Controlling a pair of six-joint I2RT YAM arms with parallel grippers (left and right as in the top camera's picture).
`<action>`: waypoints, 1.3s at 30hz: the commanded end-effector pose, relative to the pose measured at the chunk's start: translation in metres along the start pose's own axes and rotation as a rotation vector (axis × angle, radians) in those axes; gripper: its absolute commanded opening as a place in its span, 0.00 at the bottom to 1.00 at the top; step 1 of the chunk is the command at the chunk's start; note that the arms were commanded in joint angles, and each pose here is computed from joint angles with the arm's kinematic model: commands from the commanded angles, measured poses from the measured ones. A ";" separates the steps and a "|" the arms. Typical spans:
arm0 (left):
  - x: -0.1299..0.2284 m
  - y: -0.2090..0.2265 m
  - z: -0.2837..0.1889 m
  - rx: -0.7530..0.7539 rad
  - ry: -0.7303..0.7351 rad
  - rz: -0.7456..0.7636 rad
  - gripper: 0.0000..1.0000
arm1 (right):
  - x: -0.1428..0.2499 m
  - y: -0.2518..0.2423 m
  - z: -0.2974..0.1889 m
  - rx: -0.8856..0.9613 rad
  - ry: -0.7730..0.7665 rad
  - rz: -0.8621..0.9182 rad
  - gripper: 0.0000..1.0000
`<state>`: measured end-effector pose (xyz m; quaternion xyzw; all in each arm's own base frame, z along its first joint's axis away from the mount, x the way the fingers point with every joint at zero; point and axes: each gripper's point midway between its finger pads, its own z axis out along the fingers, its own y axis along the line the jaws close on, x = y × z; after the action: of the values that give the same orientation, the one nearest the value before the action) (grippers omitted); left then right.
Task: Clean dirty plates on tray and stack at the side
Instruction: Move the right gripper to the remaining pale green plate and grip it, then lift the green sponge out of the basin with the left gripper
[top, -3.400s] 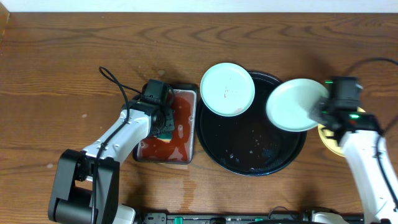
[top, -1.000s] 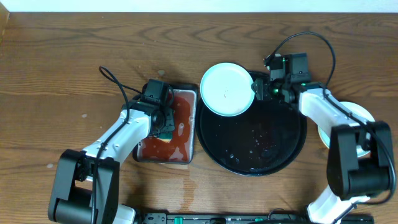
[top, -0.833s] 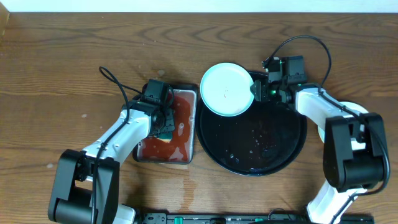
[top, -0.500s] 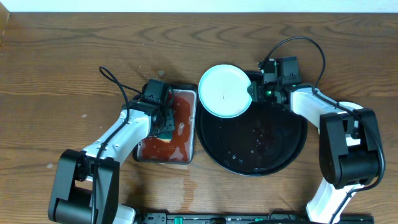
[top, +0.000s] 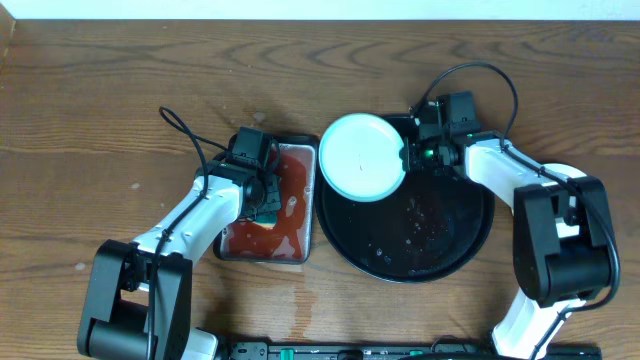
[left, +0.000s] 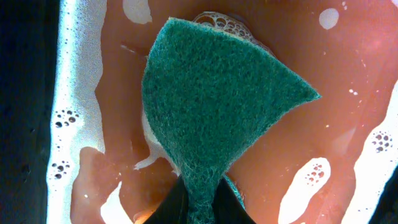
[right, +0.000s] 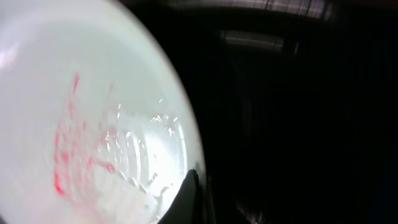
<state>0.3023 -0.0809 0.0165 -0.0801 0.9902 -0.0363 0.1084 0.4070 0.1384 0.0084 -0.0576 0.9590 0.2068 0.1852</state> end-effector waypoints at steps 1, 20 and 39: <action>0.005 0.004 0.006 -0.015 0.019 0.013 0.07 | 0.004 -0.002 -0.021 0.020 0.007 0.010 0.02; 0.006 0.005 0.006 -0.016 0.023 0.014 0.07 | 0.080 -0.038 -0.062 0.269 0.203 0.057 0.01; -0.022 -0.012 -0.031 0.081 -0.132 0.011 0.07 | 0.098 -0.047 -0.047 0.267 0.184 0.052 0.01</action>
<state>0.3123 -0.0851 0.0288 -0.0792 0.9858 -0.0516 0.1386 0.3188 0.0789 0.0041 -0.0237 0.9894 0.0896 0.1120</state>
